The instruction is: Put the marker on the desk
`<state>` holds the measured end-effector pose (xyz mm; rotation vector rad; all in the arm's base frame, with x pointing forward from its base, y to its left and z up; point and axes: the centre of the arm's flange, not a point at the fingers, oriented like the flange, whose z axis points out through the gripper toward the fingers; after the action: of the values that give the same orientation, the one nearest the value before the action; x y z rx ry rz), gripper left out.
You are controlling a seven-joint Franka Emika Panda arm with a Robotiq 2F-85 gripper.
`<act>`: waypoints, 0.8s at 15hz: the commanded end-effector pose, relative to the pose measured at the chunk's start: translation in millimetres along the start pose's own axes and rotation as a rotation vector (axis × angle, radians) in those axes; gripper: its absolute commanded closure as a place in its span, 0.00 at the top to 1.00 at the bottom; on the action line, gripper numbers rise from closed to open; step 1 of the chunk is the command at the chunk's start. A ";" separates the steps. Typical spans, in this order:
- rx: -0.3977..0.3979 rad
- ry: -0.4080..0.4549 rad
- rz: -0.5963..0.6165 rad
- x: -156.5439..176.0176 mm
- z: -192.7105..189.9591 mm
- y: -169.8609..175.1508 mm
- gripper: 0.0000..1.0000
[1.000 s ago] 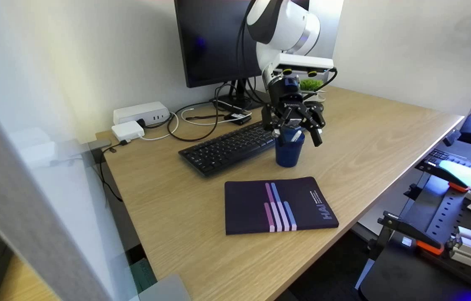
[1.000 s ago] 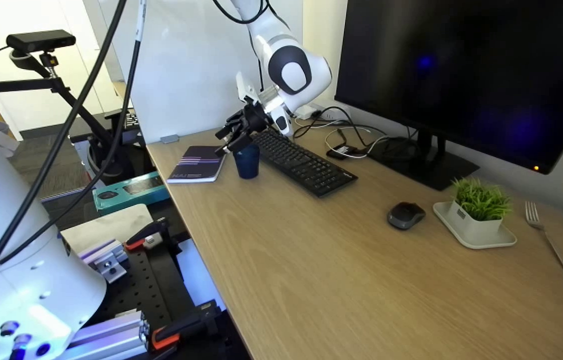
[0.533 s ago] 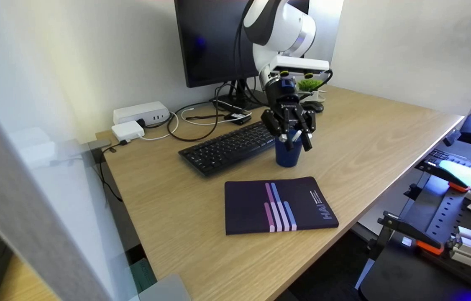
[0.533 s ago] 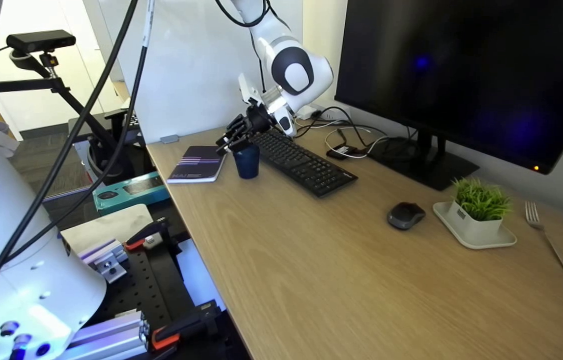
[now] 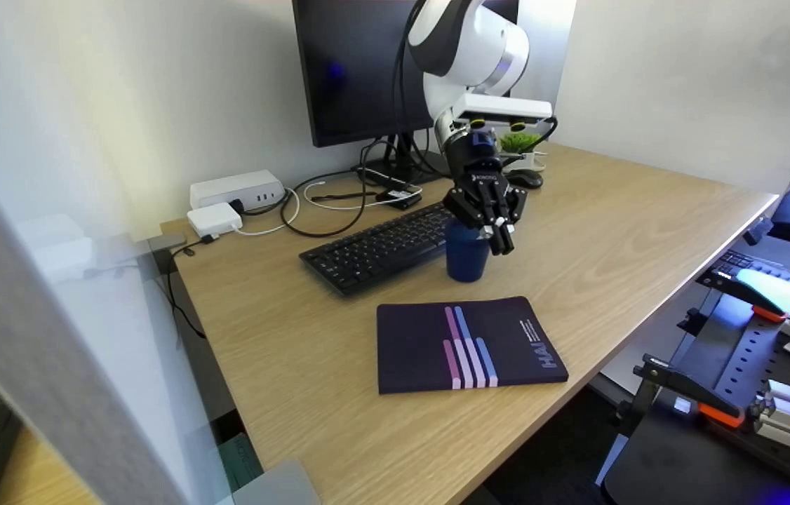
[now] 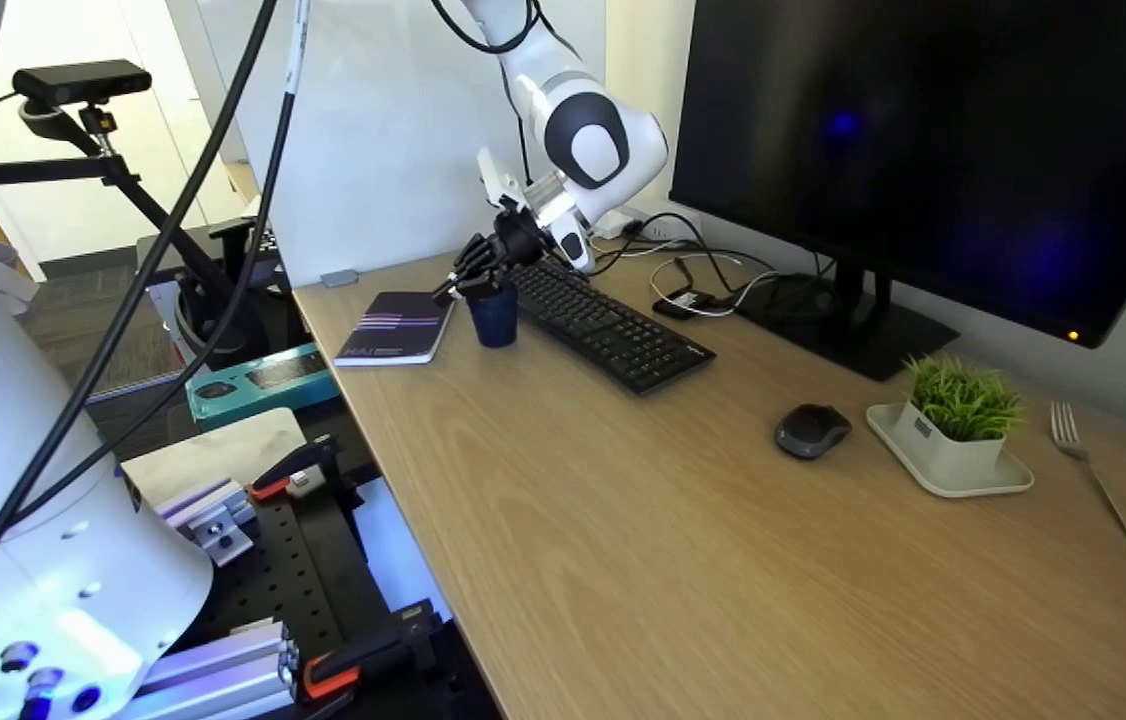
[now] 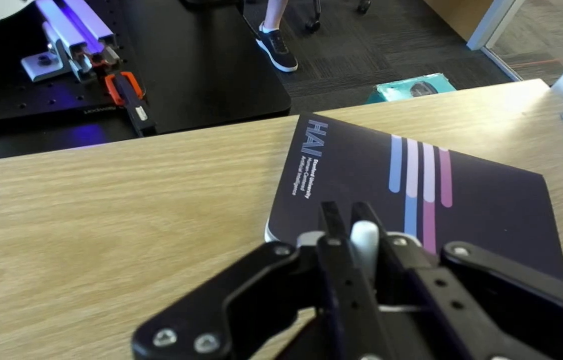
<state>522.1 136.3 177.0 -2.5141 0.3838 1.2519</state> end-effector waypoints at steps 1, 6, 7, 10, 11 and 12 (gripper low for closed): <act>-0.007 0.016 -0.015 -3.4 -14.9 3.3 0.03; -0.006 0.043 -0.018 -12.6 -45.4 7.0 0.03; -0.007 0.044 -0.022 -15.4 -50.6 6.7 0.03; -0.015 0.035 -0.036 -27.8 -62.6 3.8 0.03; -0.017 0.030 -0.041 -31.9 -65.6 2.6 0.03; -0.022 0.020 -0.050 -37.8 -68.7 1.7 0.03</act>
<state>549.2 115.1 230.0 -2.5430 0.3577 1.1818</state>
